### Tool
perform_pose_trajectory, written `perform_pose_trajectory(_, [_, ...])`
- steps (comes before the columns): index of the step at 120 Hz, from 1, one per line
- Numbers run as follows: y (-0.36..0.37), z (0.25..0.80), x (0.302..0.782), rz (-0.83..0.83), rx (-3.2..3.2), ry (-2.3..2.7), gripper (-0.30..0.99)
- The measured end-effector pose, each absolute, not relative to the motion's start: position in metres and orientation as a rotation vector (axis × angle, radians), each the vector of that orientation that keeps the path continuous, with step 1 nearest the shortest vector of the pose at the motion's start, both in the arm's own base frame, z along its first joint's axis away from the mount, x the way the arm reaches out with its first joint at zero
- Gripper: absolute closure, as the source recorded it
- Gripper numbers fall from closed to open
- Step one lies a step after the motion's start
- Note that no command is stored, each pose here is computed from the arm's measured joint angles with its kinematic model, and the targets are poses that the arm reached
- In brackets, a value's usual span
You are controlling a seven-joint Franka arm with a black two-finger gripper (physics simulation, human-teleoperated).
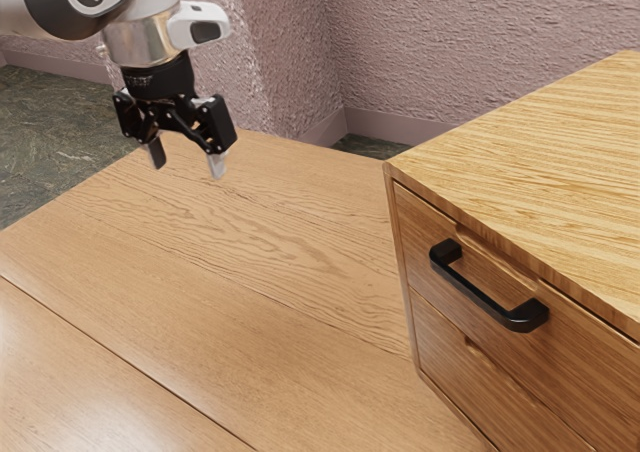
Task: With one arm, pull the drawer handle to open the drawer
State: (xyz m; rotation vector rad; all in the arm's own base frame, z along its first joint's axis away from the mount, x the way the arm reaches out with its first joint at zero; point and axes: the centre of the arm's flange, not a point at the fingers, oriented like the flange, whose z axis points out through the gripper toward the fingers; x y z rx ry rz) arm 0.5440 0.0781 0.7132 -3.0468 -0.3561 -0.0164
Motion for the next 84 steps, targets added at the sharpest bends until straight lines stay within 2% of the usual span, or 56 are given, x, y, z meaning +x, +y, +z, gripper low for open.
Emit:
perform_pose_trajectory(18, [0.078, 0.719, 0.541, -0.027, -3.044, -0.374, 0.00])
perform_pose_trajectory(29, [0.070, 0.795, 0.502, -0.256, -3.032, -0.384, 0.00])
perform_pose_trajectory(42, [0.059, 0.848, 0.454, -0.412, -3.018, -0.382, 0.00])
perform_pose_trajectory(84, [0.058, 0.846, 0.452, -0.393, -3.011, -0.398, 0.00])
